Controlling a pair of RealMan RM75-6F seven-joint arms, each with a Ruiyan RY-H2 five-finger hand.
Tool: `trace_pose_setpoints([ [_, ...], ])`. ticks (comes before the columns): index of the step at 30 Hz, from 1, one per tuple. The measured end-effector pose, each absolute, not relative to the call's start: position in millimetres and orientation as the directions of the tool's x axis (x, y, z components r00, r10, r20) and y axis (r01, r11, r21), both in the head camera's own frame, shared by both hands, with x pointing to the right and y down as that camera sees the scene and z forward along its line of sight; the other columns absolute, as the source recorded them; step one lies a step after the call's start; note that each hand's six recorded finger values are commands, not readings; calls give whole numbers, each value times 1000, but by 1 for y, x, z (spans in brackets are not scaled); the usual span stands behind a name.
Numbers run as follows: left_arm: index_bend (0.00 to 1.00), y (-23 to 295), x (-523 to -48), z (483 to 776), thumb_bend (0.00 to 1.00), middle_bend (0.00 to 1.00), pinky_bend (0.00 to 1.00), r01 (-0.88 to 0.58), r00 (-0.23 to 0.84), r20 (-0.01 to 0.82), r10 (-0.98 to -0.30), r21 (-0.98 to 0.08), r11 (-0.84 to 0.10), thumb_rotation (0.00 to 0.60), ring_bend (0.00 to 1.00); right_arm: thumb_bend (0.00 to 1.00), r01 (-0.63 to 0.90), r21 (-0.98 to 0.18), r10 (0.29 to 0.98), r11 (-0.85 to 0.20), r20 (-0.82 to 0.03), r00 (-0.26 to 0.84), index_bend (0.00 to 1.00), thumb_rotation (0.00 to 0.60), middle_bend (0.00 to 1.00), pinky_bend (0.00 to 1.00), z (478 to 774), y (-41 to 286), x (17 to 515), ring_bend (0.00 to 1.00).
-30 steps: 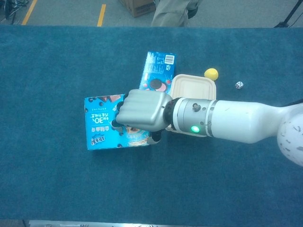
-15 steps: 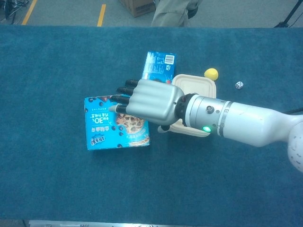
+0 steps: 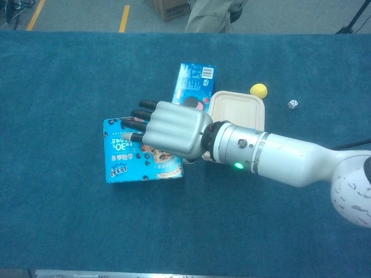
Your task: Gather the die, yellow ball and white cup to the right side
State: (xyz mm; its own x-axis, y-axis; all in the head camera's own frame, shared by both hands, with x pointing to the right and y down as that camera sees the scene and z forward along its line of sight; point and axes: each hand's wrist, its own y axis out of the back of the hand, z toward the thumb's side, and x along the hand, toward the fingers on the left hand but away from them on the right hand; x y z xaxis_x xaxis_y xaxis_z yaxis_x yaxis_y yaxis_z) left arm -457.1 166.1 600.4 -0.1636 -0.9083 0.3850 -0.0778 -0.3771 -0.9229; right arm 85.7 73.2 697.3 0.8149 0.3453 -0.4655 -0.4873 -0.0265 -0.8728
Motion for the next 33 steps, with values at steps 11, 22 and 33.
trace_pose_setpoints([
  [11, 340, 168, -459, 598, 293, 380, 187, -78, -168, 385, -908, -923, -377, 503, 329, 0, -488, -873, 363, 14, -450, 815, 0, 600, 6, 76, 706, 74, 69, 0],
  [22, 338, 166, -459, 593, 293, 380, 187, -70, -170, 376, -911, -927, -370, 505, 329, 0, -437, -899, 421, 40, -382, 823, 0, 600, 8, 76, 703, 63, 31, 0],
  [33, 336, 165, -457, 589, 293, 380, 187, -64, -163, 376, -912, -927, -370, 505, 329, 0, -433, -902, 415, 0, -394, 820, 0, 600, 33, 76, 694, 67, 33, 0],
])
